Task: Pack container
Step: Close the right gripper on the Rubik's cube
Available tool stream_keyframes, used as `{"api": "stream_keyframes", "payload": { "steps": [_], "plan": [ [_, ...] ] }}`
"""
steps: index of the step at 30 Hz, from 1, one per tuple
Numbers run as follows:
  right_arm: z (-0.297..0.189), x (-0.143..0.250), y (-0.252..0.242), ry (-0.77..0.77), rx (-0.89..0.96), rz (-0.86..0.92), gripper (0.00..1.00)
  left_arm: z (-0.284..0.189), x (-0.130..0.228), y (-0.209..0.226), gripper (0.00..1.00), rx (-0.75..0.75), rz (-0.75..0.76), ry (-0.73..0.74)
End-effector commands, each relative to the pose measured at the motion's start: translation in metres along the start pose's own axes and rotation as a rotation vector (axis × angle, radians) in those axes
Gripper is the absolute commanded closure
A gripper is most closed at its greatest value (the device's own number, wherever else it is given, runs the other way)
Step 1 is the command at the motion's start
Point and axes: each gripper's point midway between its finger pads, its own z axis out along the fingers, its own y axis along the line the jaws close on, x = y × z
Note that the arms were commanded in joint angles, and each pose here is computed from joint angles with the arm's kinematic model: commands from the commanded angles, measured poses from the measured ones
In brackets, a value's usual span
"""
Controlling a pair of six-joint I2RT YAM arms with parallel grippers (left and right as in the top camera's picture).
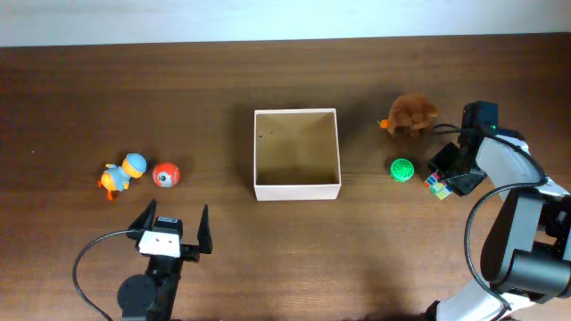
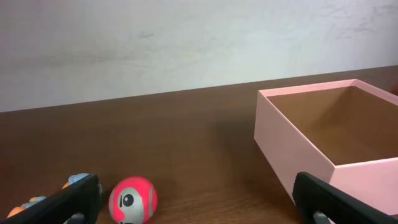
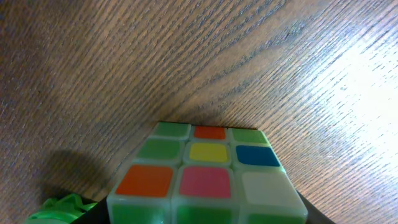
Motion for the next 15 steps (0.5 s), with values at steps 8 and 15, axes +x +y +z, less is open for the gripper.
{"api": "stream_keyframes", "payload": {
  "steps": [8,15],
  "plan": [
    [0.002,0.012,0.005,0.053,-0.025,-0.107,0.51,0.0,0.0,0.001,0.01,-0.005,0.019,-0.001],
    [-0.023,0.011,0.029,0.07,-0.153,-0.223,0.52,0.0,0.0,0.001,0.01,-0.005,0.019,-0.001]
  ]
}}
